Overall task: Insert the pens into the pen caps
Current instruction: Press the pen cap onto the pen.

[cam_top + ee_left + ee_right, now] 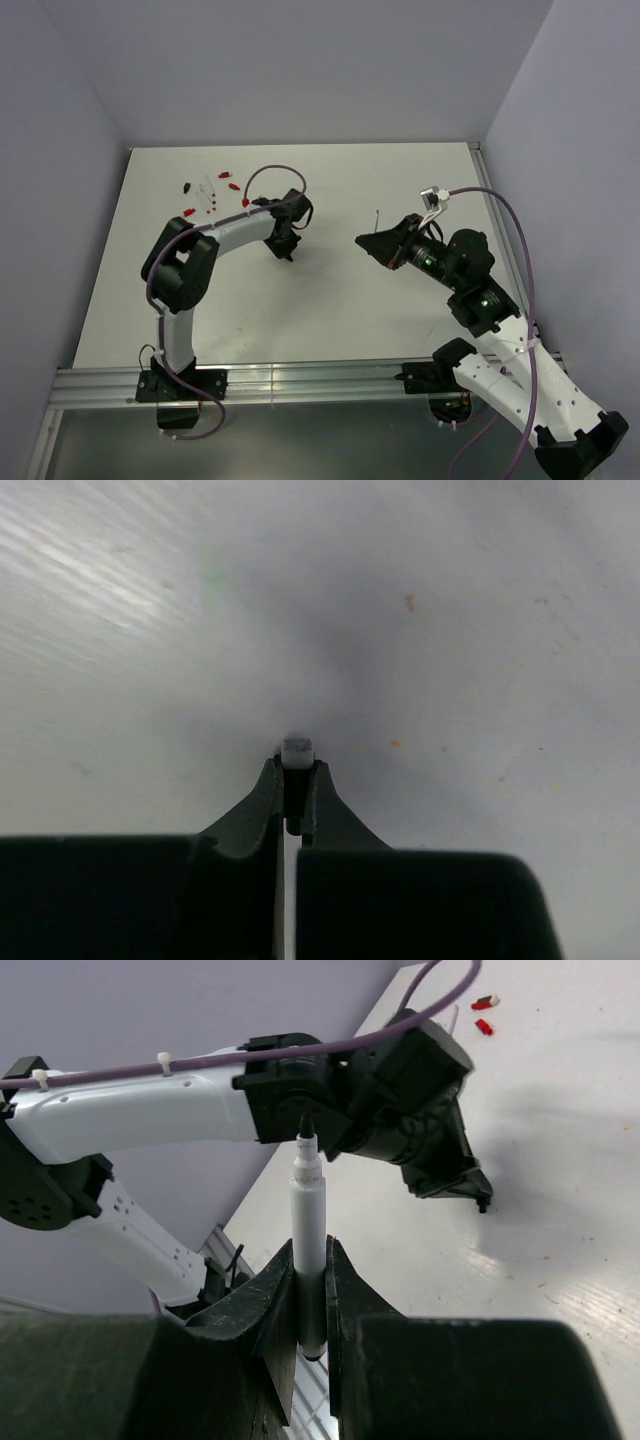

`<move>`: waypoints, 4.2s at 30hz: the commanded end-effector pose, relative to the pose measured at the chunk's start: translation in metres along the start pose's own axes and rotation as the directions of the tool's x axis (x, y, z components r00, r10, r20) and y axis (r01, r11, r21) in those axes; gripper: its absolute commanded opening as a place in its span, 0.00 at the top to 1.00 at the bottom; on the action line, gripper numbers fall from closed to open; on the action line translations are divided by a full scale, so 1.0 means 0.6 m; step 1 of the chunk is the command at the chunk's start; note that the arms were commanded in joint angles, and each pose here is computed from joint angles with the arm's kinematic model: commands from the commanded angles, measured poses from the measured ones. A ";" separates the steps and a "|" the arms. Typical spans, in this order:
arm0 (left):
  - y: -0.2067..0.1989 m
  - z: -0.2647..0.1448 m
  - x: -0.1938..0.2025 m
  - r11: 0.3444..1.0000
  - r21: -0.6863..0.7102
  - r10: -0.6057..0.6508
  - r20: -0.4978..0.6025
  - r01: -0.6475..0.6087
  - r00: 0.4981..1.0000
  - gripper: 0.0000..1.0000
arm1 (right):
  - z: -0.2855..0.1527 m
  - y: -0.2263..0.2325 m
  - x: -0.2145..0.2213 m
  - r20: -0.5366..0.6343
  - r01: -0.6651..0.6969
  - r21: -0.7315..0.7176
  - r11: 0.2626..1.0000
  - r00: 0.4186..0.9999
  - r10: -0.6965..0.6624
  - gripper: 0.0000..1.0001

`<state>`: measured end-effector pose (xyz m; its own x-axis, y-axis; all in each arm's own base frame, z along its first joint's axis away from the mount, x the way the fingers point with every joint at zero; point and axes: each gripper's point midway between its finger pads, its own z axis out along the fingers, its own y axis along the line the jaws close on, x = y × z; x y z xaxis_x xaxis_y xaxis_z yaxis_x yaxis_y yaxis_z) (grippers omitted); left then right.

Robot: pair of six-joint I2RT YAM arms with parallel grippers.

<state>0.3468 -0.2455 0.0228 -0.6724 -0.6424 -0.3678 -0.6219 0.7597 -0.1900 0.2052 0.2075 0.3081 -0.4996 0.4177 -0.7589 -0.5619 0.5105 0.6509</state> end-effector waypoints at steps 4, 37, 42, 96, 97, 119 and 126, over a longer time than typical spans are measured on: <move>-0.025 -0.148 -0.131 0.922 0.365 0.115 0.065 -0.131 0.991 1.00 | 0.022 0.018 0.001 0.010 -0.051 -0.092 0.995 0.999 0.052 1.00; 0.041 -0.538 -0.137 -0.078 0.922 0.100 0.386 -0.379 0.917 1.00 | 0.227 0.196 0.156 -0.223 -0.171 -0.385 0.907 0.971 0.089 1.00; 0.047 -0.539 -0.150 -0.078 0.930 0.072 0.365 -0.359 0.928 1.00 | 0.229 0.193 0.169 -0.239 -0.178 -0.374 0.910 0.967 0.091 1.00; 0.046 -0.541 -0.108 -0.172 0.952 0.162 0.281 -0.254 0.946 1.00 | 0.227 0.179 0.161 -0.211 -0.146 -0.324 0.935 0.974 0.080 1.00; 0.046 -0.542 -0.107 -0.172 0.951 0.164 0.283 -0.256 0.945 1.00 | 0.227 0.179 0.160 -0.208 -0.143 -0.324 0.935 0.975 0.077 1.00; 0.046 -0.531 -0.104 -0.150 0.952 0.182 0.293 -0.268 0.939 1.00 | 0.222 0.175 0.155 -0.195 -0.127 -0.312 0.942 0.979 0.067 1.00; 0.055 -0.547 -0.093 -0.189 0.950 0.201 0.285 -0.248 0.937 1.00 | 0.222 0.176 0.154 -0.195 -0.124 -0.309 0.943 0.979 0.065 1.00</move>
<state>0.2466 -0.2158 0.3221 -0.6688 -0.4434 -0.5967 0.5999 0.1522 -0.7855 0.1893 0.4018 0.2635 -0.7083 0.2388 -0.6643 -0.6179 0.2453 0.7470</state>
